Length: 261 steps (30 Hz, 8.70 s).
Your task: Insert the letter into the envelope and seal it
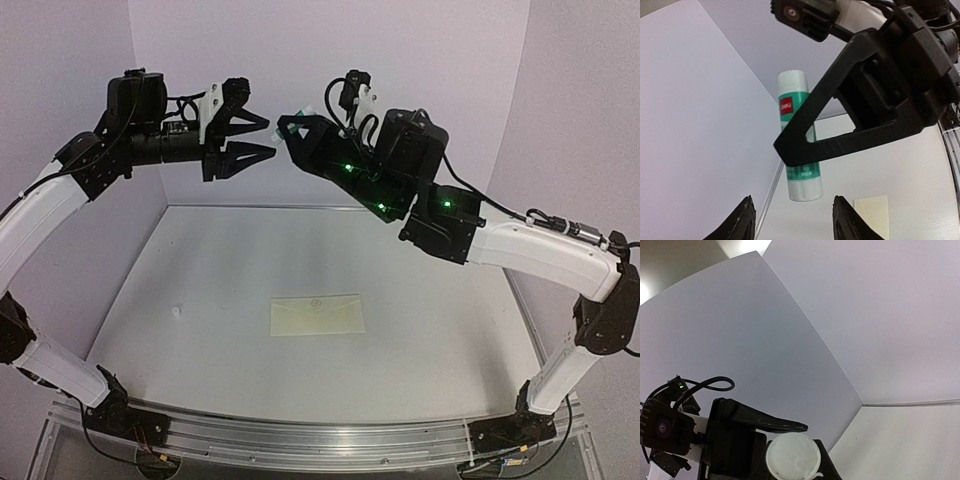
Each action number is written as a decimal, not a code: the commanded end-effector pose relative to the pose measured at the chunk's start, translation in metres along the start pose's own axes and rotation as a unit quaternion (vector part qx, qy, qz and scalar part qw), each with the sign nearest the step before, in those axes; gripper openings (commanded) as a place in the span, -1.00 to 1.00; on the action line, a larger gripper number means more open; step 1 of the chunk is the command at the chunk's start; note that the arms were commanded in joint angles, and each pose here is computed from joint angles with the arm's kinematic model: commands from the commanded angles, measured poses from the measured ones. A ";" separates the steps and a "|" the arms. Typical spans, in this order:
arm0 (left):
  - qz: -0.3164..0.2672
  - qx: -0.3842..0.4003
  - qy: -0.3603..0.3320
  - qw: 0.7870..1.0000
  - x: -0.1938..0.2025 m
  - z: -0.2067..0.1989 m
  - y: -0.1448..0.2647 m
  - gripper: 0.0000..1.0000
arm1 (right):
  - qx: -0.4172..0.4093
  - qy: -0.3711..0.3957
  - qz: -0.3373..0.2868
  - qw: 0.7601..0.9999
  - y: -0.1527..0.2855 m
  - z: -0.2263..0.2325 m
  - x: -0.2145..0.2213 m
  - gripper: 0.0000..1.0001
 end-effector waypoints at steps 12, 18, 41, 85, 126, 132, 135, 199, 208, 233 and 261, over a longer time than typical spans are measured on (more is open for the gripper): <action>-0.024 0.011 -0.001 1.000 -0.014 -0.001 0.001 -0.19 | -0.021 -0.034 -0.042 0.998 -0.011 0.021 -0.020 -1.00; -0.021 0.000 -0.002 1.000 -0.016 0.004 0.001 -0.25 | -0.019 -0.034 -0.033 0.999 -0.013 0.019 -0.015 -1.00; -0.024 0.001 0.008 1.000 -0.017 0.004 0.001 -0.29 | -0.007 -0.026 -0.018 0.999 -0.013 0.014 -0.008 -1.00; -0.209 0.392 0.228 0.866 -0.071 -0.072 0.026 -1.00 | -0.517 0.325 0.202 0.766 0.081 0.115 0.051 -1.00; 0.003 0.117 0.247 0.962 0.078 -0.060 0.024 0.52 | -0.101 0.090 0.152 0.979 -0.013 -0.006 0.082 -1.00; 0.177 0.102 0.263 0.943 0.187 -0.065 0.042 0.54 | -0.024 0.115 0.152 0.981 0.005 -0.037 0.079 -1.00; 0.267 0.086 0.268 0.922 0.247 -0.067 0.077 0.54 | 0.019 0.138 0.157 0.978 0.021 -0.053 0.075 -1.00; 0.294 0.155 0.367 0.869 0.238 -0.052 0.059 -1.00 | -0.079 0.259 0.529 0.804 0.124 -0.132 0.249 -1.00; 0.050 0.285 0.313 0.905 0.088 -0.076 0.064 -1.00 | -0.153 0.036 0.581 0.799 0.129 -0.077 0.221 -1.00; 0.086 0.382 0.260 0.883 0.097 -0.185 0.052 -1.00 | -0.108 0.075 0.490 0.862 0.114 -0.066 0.172 -1.00; 0.331 0.377 -0.048 0.864 0.284 -0.340 -0.025 -0.92 | 0.042 0.154 0.356 0.921 0.125 -0.116 0.128 -1.00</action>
Point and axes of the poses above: each gripper's point midway between its finger pads, its own y axis back along the fingers, its own z axis along the line the jaws close on, x = y × z, the point moved 3 cm from there along y, back along the fingers, and after that the axes turned 7 degrees about -y, right-handed, at the moved point
